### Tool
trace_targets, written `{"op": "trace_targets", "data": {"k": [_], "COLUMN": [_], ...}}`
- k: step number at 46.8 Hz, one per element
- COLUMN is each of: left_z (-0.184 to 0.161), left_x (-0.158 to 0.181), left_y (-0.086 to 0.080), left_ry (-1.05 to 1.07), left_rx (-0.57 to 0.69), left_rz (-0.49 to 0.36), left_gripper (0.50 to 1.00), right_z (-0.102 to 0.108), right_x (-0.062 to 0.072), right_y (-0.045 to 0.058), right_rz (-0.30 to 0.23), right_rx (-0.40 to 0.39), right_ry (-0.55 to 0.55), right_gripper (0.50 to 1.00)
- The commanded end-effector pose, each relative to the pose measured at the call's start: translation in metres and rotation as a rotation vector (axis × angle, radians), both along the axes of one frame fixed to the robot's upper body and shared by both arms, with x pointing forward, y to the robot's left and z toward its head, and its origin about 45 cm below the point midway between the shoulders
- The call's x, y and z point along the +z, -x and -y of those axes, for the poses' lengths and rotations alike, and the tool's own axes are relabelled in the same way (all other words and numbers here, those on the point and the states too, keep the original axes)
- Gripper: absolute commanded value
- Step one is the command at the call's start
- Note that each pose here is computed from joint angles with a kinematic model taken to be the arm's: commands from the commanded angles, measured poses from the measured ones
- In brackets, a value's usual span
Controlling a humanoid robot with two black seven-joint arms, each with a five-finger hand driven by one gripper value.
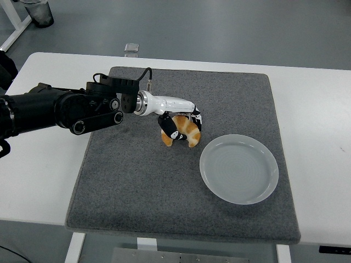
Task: Place the bread on the plate
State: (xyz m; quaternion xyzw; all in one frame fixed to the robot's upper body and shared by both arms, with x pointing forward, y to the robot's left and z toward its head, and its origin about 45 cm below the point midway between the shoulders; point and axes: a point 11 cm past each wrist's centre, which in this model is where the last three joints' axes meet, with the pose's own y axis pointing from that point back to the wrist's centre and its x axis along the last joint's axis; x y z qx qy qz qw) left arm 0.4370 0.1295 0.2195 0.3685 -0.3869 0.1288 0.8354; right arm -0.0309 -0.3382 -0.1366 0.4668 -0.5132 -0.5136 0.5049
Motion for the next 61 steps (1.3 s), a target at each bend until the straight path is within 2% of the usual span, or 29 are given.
{"op": "trace_targets", "data": {"k": [1, 7, 14, 27, 34, 38, 47, 53, 61], "left_z": [0.002, 0.006, 0.014, 0.016, 0.026, 0.035, 0.069, 0.078, 0.105], "left_x": [0.006, 0.018, 0.050, 0.144, 0.181, 0.188, 0.196, 0.199, 0.187], "left_y": [-0.003, -0.007, -0.017, -0.039, -0.040, -0.034, -0.005, 0.007, 0.032], "left_ry": [0.006, 0.031, 0.096, 0.195, 0.236, 0.259, 0.285, 0.318, 0.348], "left_rx": [-0.001, 0.002, 0.004, 0.011, -0.013, -0.050, -0.202, -0.288, -0.416], "left_rz": [0.013, 0.032, 0.083, 0.233, 0.273, 0.266, 0.229, 0.220, 0.175], "left_gripper": [0.500, 0.500, 0.500, 0.500, 0.500, 0.500, 0.500, 0.500, 0.500], "right_z": [0.000, 0.000, 0.000, 0.001, 0.000, 0.000, 0.001, 0.000, 0.000], "right_x": [0.000, 0.000, 0.000, 0.000, 0.000, 0.000, 0.000, 0.000, 0.000], "right_y": [0.000, 0.000, 0.000, 0.000, 0.000, 0.000, 0.000, 0.000, 0.000], "right_rz": [0.000, 0.000, 0.000, 0.000, 0.000, 0.000, 0.000, 0.000, 0.000], "right_rx": [0.000, 0.000, 0.000, 0.000, 0.000, 0.000, 0.000, 0.000, 0.000], "right_ry": [0.000, 0.000, 0.000, 0.002, 0.000, 0.000, 0.002, 0.000, 0.000], "right_gripper": [0.952, 0.952, 0.952, 0.952, 0.952, 0.952, 0.952, 0.952, 0.952]}}
